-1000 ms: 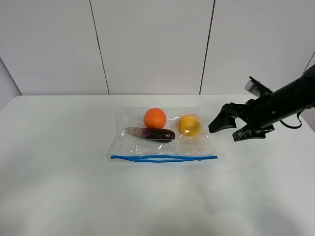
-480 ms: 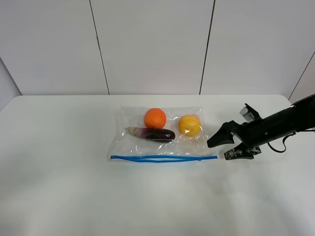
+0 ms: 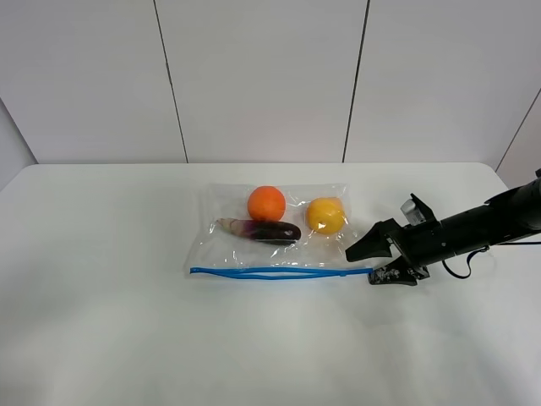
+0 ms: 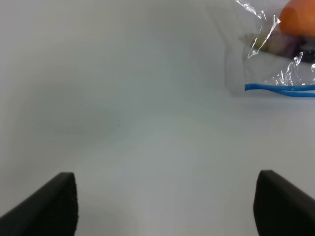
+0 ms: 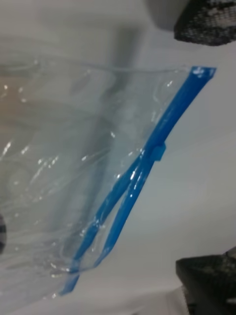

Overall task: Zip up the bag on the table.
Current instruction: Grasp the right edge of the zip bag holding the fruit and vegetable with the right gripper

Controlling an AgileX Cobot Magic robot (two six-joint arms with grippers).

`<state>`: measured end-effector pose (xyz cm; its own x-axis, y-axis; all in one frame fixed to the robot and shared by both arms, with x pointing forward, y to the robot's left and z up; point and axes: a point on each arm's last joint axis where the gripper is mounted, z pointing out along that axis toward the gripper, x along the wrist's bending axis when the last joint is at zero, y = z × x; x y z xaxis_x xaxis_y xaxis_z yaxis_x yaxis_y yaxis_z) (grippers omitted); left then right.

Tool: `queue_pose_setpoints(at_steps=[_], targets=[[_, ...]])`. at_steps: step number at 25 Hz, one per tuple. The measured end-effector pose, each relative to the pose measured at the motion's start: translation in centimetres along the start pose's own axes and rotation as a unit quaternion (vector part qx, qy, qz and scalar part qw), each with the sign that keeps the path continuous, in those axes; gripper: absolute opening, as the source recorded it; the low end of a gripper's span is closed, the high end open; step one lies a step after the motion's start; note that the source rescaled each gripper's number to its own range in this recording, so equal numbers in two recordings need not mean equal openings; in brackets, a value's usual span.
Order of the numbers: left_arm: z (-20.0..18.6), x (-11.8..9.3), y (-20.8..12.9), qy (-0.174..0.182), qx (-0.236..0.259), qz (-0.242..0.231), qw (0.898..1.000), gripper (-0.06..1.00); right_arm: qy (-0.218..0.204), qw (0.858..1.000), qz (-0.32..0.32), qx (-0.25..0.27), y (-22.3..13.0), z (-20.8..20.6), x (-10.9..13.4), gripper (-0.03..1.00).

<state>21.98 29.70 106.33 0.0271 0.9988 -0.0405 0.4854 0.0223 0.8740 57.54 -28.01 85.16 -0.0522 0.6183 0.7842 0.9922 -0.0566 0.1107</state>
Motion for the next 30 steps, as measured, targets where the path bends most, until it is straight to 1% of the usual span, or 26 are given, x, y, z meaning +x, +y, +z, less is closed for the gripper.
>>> queue_pose_setpoints(at_steps=[2,6,8,24,26,30], targets=[[0.0,0.0,0.0,0.0,0.0,0.0,1.0,1.0,0.003,1.0,0.0,-0.006,0.1,0.0,0.1,0.96],[0.0,0.0,0.0,0.0,0.0,0.0,1.0,1.0,0.004,1.0,-0.001,-0.011,0.2,0.0,0.1,0.89],[0.0,0.0,0.0,0.0,0.0,0.0,1.0,1.0,0.004,1.0,-0.001,-0.011,0.2,0.0,0.1,0.88],[0.0,0.0,0.0,0.0,0.0,0.0,1.0,1.0,0.005,1.0,0.0,-0.013,0.2,0.0,0.1,0.88],[0.0,0.0,0.0,0.0,0.0,0.0,1.0,1.0,0.011,1.0,0.008,-0.015,0.3,0.2,-0.1,0.88],[0.0,0.0,0.0,0.0,0.0,0.0,1.0,1.0,0.037,0.999,0.022,-0.005,-0.1,1.0,-0.7,0.87]])
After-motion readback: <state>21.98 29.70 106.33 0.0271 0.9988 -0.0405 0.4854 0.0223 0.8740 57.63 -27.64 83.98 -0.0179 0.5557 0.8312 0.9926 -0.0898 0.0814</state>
